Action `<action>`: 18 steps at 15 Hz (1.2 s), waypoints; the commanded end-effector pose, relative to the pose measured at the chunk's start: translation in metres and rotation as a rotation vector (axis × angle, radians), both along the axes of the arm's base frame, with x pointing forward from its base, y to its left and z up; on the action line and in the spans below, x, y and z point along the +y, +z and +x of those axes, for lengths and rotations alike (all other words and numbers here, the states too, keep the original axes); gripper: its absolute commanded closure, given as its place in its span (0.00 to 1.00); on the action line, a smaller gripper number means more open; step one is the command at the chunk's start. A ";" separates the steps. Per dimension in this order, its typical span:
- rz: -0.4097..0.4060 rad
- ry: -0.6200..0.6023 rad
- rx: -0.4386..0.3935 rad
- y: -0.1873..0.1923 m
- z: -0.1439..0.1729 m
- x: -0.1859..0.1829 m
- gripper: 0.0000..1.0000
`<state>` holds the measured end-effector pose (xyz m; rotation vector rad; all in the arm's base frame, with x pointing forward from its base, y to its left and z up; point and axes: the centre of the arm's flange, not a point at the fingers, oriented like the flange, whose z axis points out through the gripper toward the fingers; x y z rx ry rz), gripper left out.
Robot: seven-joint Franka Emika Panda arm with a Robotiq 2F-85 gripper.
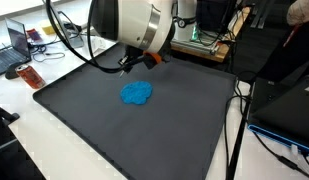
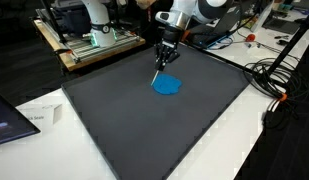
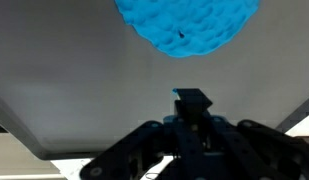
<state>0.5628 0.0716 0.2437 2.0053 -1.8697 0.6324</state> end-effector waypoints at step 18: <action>0.382 0.002 0.027 0.057 0.037 -0.094 0.97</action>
